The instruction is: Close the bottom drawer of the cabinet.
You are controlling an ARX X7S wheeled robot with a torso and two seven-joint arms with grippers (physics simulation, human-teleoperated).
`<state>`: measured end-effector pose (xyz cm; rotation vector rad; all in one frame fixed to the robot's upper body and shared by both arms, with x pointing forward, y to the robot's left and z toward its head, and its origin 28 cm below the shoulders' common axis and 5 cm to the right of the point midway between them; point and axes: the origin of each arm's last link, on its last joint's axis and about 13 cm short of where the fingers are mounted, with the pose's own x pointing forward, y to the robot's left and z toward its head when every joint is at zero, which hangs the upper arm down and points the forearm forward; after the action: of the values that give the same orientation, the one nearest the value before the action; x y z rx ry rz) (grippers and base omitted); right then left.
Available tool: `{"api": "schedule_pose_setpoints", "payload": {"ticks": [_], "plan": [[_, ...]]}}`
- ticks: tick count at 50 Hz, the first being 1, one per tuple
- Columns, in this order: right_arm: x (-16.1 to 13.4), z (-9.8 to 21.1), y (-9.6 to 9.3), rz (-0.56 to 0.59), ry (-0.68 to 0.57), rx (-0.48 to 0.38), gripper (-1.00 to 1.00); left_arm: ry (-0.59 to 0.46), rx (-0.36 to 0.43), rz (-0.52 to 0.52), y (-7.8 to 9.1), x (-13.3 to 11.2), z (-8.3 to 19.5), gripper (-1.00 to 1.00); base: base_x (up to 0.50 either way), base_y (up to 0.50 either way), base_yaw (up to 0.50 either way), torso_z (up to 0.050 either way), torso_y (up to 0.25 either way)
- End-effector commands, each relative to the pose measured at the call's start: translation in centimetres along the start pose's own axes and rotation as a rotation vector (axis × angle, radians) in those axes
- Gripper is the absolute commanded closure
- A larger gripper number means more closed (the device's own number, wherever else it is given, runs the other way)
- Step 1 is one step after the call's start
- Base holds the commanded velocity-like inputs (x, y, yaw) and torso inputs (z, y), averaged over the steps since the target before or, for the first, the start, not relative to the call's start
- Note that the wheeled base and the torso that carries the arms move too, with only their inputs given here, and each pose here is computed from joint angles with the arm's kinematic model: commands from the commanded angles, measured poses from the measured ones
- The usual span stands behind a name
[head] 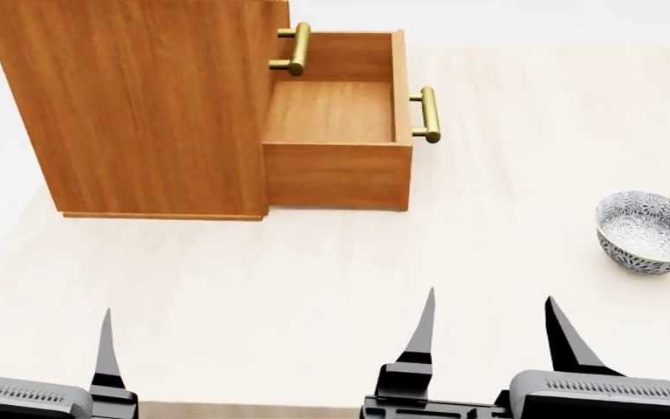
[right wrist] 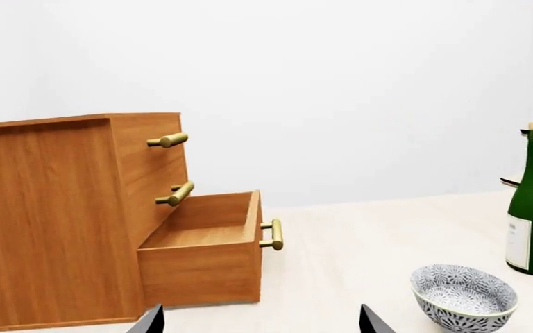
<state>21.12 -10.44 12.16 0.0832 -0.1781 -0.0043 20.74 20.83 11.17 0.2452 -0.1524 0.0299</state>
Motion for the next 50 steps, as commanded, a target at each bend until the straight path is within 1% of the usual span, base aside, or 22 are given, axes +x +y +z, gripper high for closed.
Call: {"api": "schedule_pose_setpoints", "payload": {"ticks": [1, 4, 6, 7, 9, 10, 11, 14, 16, 22, 23, 34, 50], "plan": [[0.2, -0.1, -0.4, -0.018, -0.020, 0.003, -1.00, -0.007, -0.024, -0.007, -0.1, 0.1, 0.1, -1.00, 0.00, 0.50, 0.00, 0.000, 0.000], [0.2, 0.0, -0.4, -0.021, -0.019, 0.004, -1.00, -0.007, -0.025, -0.009, -0.1, 0.1, 0.1, -1.00, 0.00, 0.50, 0.00, 0.000, 0.000], [0.2, 0.0, -0.5, -0.029, -0.020, 0.025, -1.00, -0.008, -0.026, -0.011, -0.1, 0.2, 0.1, -1.00, 0.00, 0.50, 0.00, 0.000, 0.000], [0.4, -0.1, -0.6, -0.064, -0.023, -0.019, -1.00, -0.007, -0.025, -0.011, -0.1, 0.2, 0.1, -1.00, 0.00, 0.41, 0.00, 0.000, 0.000], [0.5, 0.1, -0.6, -0.084, -0.017, 0.027, -1.00, -0.006, -0.027, -0.009, -0.1, 0.2, 0.0, -1.00, 0.00, 0.00, 0.00, 0.000, 0.000], [0.5, 0.1, -0.7, -0.084, -0.013, 0.029, -1.00, -0.006, -0.026, -0.009, -0.1, 0.1, 0.0, -1.00, 0.00, 0.00, 0.00, 0.000, 0.000], [0.6, 0.0, -0.7, -0.097, -0.006, -0.003, -1.00, -0.006, -0.026, -0.009, -0.1, 0.1, 0.1, -1.00, 0.00, 0.00, 0.00, 0.000, 0.000], [0.5, 0.1, -0.7, -0.106, -0.018, 0.002, -1.00, -0.008, -0.027, -0.008, -0.1, 0.1, 0.0, -1.00, 0.00, 0.00, 0.00, 0.000, 0.000], [0.4, 0.3, -0.7, -0.102, -0.021, 0.028, -1.00, -0.008, -0.027, -0.008, -0.1, 0.1, 0.0, -1.00, 0.00, 0.00, 0.00, 0.000, 0.000], [0.4, 0.3, -0.8, -0.086, -0.018, 0.055, -1.00, -0.009, -0.026, -0.008, -0.1, 0.1, 0.1, -1.00, 0.03, 0.00, 0.00, 0.000, 0.000], [0.3, 0.6, -0.8, -0.067, -0.026, 0.059, -1.00, -0.007, -0.026, -0.007, -0.1, 0.1, 0.0, -1.00, 0.44, 0.00, 0.00, 0.000, 0.000], [0.4, 0.8, -0.8, -0.061, -0.033, 0.036, -1.00, -0.007, -0.025, -0.007, -0.1, 0.1, 0.0, -1.00, 0.50, 0.00, 0.00, 0.000, 0.000], [0.5, 1.0, -0.8, -0.061, -0.038, 0.041, -1.00, -0.005, -0.020, -0.005, -0.1, 0.0, 0.1, -1.00, 0.50, 0.01, 0.00, 0.000, 0.000]]}}
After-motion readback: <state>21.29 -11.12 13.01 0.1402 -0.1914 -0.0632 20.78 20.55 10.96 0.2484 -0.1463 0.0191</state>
